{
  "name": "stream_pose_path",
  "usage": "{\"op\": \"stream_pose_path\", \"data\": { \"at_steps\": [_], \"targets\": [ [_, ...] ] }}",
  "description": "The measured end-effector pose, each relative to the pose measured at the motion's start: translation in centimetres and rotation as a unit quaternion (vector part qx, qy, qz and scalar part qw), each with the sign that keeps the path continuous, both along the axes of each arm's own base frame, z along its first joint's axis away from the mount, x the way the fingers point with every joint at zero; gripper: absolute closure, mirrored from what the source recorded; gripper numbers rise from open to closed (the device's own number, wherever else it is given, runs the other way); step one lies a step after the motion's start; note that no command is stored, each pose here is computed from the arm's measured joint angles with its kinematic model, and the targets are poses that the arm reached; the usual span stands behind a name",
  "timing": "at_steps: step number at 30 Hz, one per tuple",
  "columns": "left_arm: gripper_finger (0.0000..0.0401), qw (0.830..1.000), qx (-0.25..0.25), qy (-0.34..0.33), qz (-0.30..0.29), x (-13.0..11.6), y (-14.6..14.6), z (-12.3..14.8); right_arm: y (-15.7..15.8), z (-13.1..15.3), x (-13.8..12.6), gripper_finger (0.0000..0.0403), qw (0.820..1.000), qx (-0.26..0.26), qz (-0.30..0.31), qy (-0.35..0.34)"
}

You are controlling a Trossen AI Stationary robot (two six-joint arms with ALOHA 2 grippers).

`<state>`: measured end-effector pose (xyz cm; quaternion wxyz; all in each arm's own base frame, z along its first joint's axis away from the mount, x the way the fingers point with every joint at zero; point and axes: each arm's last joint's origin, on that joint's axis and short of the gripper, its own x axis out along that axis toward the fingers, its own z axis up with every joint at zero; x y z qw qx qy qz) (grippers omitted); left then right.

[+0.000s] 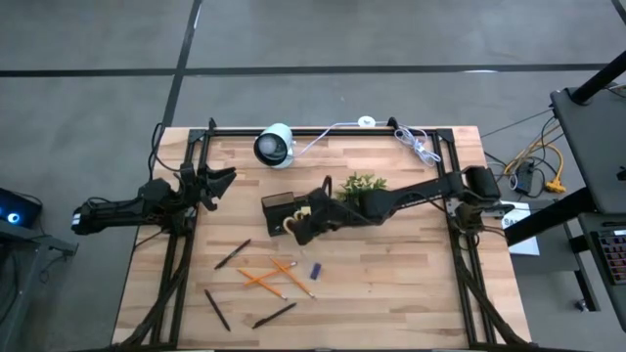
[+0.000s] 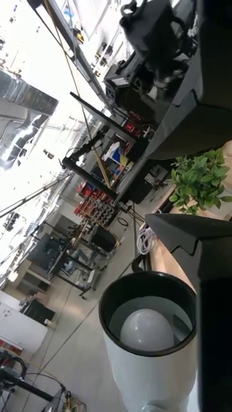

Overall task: Pick and place office supplies into organizer
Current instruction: Put the yellow scissors in the black desk organizer

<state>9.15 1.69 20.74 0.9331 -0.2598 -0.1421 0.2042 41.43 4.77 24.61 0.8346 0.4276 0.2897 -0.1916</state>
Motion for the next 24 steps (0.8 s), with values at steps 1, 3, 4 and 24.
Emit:
{"op": "stream_pose_path", "data": {
  "at_steps": [1, 3, 4, 24],
  "targets": [
    [0.0269, 1.0, 0.0, 0.0, 0.0, 0.0, 0.0, 0.0, -0.2, 0.2, 0.2, 0.0394, 1.0, -0.006, -0.003, -0.011],
    [0.0269, 1.0, 0.0, 0.0, 0.0, 0.0, 0.0, 0.0, -0.6, 0.5, 0.5, 0.0394, 0.999, -0.022, -0.007, -0.034],
    [0.0269, 1.0, 0.0, 0.0, 0.0, 0.0, 0.0, 0.0, -0.8, 0.8, 0.6, 0.0394, 0.998, -0.033, -0.009, -0.045],
    [0.0269, 1.0, 0.0, 0.0, 0.0, 0.0, 0.0, 0.0, -4.7, 5.1, 1.9, 0.0393, 0.942, -0.29, -0.112, -0.123]
  ]
}}
